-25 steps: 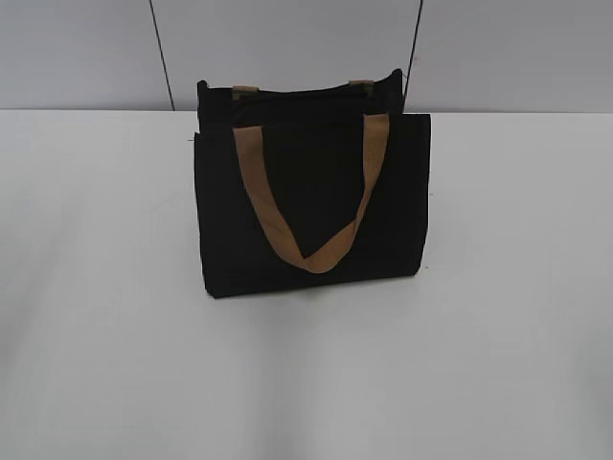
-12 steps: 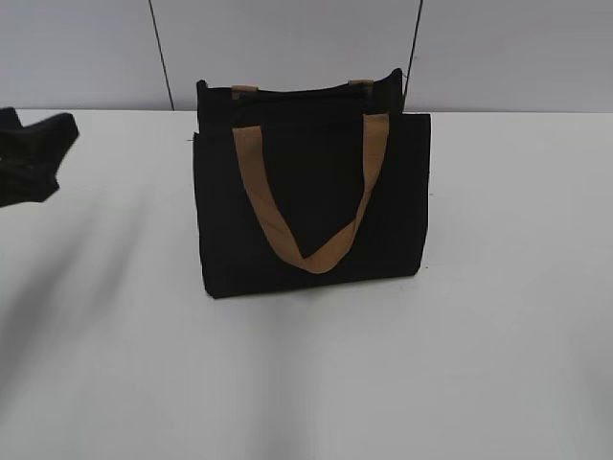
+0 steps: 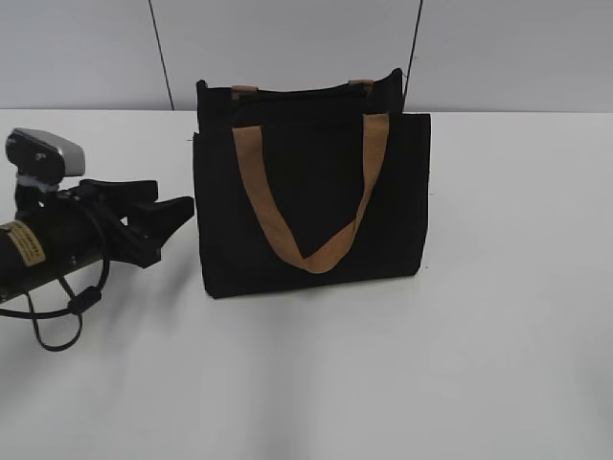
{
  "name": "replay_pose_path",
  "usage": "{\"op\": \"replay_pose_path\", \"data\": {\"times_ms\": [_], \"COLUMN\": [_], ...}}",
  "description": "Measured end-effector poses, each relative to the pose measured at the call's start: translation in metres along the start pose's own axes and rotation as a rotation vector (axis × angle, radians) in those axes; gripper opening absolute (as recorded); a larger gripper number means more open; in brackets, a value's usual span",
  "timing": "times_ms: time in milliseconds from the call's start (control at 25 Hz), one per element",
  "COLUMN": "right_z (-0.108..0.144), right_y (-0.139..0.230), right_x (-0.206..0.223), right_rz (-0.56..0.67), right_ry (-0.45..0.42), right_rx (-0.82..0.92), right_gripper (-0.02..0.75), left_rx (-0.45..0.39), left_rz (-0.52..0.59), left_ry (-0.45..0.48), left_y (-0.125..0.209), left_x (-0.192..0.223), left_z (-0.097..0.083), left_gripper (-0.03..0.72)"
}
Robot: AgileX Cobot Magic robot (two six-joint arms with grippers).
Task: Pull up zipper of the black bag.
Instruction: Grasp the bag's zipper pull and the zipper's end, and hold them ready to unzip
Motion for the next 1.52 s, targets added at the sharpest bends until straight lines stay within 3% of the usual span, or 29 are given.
{"op": "replay_pose_path", "data": {"times_ms": [480,1040,1360,1520], "right_z": [0.0,0.0,0.0,0.0], "right_y": [0.0,0.0,0.0,0.0], "right_x": [0.0,0.0,0.0,0.0], "right_rz": [0.0,0.0,0.0,0.0], "right_ry": [0.0,0.0,0.0,0.0], "right_rx": [0.0,0.0,0.0,0.0], "right_gripper": [0.469,0.469,0.468,0.468], "left_rx": [0.07,0.12,0.071,0.066], "left_rz": [-0.001,-0.041,-0.032,-0.04], "left_ry": [0.186,0.208,0.255,0.267], "left_y": [0.025,0.014,0.026,0.026], "left_x": [0.044,0.062,0.071,0.072], "left_z": [-0.006,0.002,-0.001,-0.005], "left_gripper": [0.444,0.437,0.421,0.354]}}
Point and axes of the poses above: a point on each arm's last joint axis where the gripper is mounted, x pointing out along that axis toward the gripper, z along the wrist's bending axis when the last joint is at zero, y = z × x, the point moved 1 cm from there along x, pointing out along that axis toward the gripper, and after that the axes turned 15 degrees about x, right-handed, at the moved point
